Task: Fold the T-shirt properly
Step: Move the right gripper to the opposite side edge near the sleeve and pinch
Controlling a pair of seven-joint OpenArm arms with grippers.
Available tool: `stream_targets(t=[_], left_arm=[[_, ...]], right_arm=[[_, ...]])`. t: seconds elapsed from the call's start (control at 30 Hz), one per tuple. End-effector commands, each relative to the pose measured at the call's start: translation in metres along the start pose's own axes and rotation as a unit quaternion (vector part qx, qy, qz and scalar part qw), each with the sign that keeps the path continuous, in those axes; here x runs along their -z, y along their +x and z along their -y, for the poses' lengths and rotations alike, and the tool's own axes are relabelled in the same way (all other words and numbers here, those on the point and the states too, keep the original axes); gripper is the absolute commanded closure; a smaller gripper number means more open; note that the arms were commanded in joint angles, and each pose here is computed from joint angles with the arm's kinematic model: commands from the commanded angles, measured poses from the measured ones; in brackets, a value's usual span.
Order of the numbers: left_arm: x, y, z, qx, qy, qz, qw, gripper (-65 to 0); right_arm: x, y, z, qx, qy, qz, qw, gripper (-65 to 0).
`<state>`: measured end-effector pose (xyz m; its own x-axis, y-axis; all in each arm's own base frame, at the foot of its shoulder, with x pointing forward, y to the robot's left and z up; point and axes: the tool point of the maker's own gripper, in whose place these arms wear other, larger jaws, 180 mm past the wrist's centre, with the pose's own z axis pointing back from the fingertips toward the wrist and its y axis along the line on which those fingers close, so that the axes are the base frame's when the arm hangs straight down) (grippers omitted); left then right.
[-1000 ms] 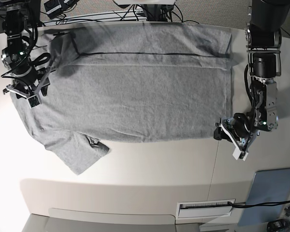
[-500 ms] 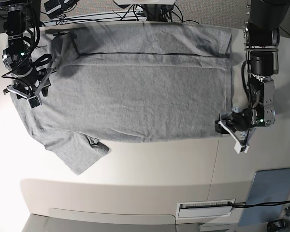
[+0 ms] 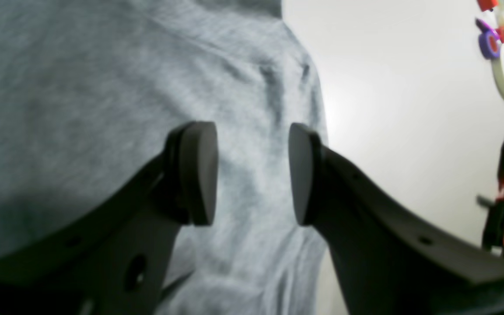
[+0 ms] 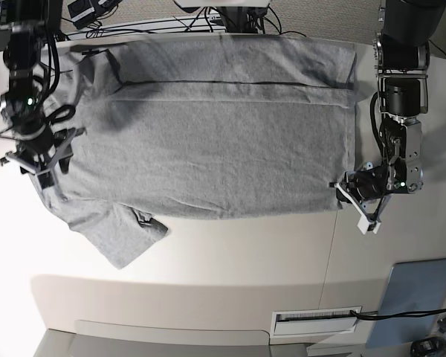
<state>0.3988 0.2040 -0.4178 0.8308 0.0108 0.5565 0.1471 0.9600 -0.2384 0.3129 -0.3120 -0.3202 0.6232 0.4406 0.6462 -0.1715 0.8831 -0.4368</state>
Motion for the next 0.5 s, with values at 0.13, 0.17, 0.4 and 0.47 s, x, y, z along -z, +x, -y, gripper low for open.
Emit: stream_targets(t=[0.13, 0.17, 0.4, 0.47], left_arm=[[-0.008, 0.021, 0.002, 0.026, -0.012, 0.023, 0.999, 0.0], [-0.008, 0.021, 0.002, 0.026, -0.011, 0.023, 0.999, 0.0], [-0.008, 0.02, 0.002, 0.026, -0.011, 0.021, 0.999, 0.0], [-0.008, 0.02, 0.002, 0.026, -0.011, 0.02, 0.999, 0.0]], right_arm=[[0.033, 0.026, 0.037, 0.039, 0.007, 0.018, 0.999, -26.2], [0.04, 0.031, 0.044, 0.049, 0.011, 0.02, 0.9985, -26.2], [0.089, 0.04, 0.079, 0.125, 0.05, -0.032, 0.9904, -26.2], [0.102, 0.042, 0.08, 0.149, 0.07, -0.039, 0.9857, -26.2]])
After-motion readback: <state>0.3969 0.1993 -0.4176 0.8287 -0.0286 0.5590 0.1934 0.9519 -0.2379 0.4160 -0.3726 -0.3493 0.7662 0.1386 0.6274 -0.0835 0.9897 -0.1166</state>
